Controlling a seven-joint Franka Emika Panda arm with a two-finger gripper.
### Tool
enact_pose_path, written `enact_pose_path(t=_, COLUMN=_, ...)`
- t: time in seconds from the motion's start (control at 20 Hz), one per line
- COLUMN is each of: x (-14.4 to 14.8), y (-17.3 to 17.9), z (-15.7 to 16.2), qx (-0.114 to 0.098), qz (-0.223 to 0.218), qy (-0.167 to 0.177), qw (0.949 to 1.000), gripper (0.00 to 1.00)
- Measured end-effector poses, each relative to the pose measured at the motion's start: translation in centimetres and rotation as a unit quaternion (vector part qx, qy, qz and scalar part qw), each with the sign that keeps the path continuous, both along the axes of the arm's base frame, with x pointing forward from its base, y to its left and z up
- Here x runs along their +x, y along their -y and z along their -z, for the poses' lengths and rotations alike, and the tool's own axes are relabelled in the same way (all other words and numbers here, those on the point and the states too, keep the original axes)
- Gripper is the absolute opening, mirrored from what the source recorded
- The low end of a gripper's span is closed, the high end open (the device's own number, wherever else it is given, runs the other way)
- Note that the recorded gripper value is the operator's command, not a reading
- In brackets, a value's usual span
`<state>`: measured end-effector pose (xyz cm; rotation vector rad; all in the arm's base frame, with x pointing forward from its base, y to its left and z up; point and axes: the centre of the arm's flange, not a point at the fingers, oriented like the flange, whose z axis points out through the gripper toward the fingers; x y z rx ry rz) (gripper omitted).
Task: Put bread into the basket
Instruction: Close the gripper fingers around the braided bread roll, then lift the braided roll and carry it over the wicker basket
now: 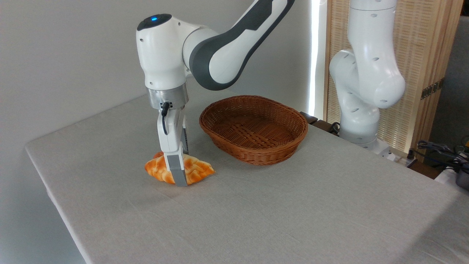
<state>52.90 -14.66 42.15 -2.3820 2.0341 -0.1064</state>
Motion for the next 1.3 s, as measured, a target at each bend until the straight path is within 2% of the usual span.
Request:
enact_pose_path(t=0.15, x=0.06, y=-0.01, z=0.16, qx=0.001, qz=0.0, qy=0.0, qw=1.0, gripper=0.99)
enact_pose_path(t=0.2, x=0.07, y=-0.04, z=0.16, qx=0.001, qz=0.0, qy=0.0, qw=1.0, gripper=0.82)
enact_pose_path(t=0.25, x=0.08, y=-0.08, z=0.15, qx=0.001, qz=-0.001, qy=0.0, qw=1.0, gripper=0.57)
enact_pose_path(t=0.3, x=0.09, y=-0.1, z=0.15, qx=0.001, qz=-0.001, qy=0.0, qw=1.0, gripper=0.41)
enact_pose_path(t=0.35, x=0.08, y=-0.09, z=0.16, qx=0.001, qz=-0.001, qy=0.0, qw=1.0, gripper=0.35)
enact_pose_path(t=0.95, x=0.05, y=-0.06, z=0.2, qx=0.002, qz=0.015, qy=0.0, qw=0.9999, gripper=0.35)
enact_pose_path(t=1.05, x=0.05, y=-0.06, z=0.2, qx=0.002, qz=0.015, qy=0.0, qw=0.9999, gripper=0.22)
enact_pose_path(t=1.3, x=0.05, y=-0.07, z=0.2, qx=0.002, qz=0.015, qy=0.0, qw=0.9999, gripper=0.21)
